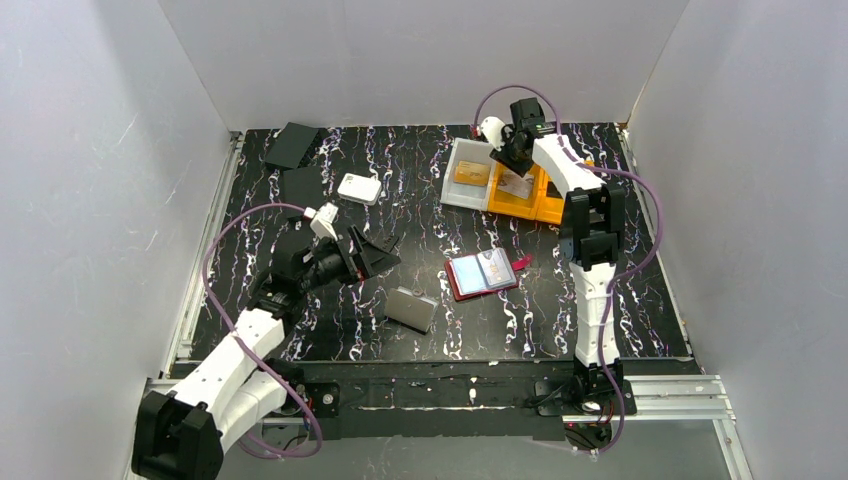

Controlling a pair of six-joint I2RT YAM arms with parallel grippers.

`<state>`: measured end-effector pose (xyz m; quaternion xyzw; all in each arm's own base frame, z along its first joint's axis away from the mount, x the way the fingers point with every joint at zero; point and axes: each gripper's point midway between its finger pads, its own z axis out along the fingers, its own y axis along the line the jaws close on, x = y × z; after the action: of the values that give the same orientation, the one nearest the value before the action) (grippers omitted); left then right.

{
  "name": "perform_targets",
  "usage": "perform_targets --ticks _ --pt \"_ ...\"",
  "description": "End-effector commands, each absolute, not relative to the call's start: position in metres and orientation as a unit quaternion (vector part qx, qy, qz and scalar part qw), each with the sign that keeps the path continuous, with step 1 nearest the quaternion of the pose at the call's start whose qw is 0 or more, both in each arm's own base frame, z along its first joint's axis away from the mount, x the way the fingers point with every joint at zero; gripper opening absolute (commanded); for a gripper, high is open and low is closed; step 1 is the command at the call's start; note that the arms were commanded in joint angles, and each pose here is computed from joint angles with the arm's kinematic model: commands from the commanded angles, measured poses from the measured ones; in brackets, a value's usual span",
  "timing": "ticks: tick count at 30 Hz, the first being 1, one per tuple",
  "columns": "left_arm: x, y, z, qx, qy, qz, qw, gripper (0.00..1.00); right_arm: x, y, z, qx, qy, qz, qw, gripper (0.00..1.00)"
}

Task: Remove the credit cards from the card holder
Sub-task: Place the credit card in the storage box.

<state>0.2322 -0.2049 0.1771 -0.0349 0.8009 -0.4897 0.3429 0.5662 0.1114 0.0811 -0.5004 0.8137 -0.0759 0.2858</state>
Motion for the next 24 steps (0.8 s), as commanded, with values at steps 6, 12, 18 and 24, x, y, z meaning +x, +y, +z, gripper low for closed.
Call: perform_targets --ticks 6,12,18,24 --pt "0.234 -0.226 0.187 -0.043 0.799 -0.545 0.252 0.98 0.547 0.129 0.167 -0.423 0.821 -0.018 0.383 0.51" --pt "0.23 -0.225 0.199 -0.017 0.783 -0.551 0.286 0.98 0.474 0.138 0.22 -0.379 0.812 0.092 0.433 0.67" --pt "0.221 -0.227 0.203 -0.024 0.777 -0.558 0.29 0.98 0.403 0.137 0.24 -0.359 0.798 0.189 0.446 0.8" --pt "0.21 -0.239 0.214 -0.009 0.769 -0.566 0.296 0.98 0.352 0.14 0.247 -0.342 0.771 0.257 0.471 0.96"
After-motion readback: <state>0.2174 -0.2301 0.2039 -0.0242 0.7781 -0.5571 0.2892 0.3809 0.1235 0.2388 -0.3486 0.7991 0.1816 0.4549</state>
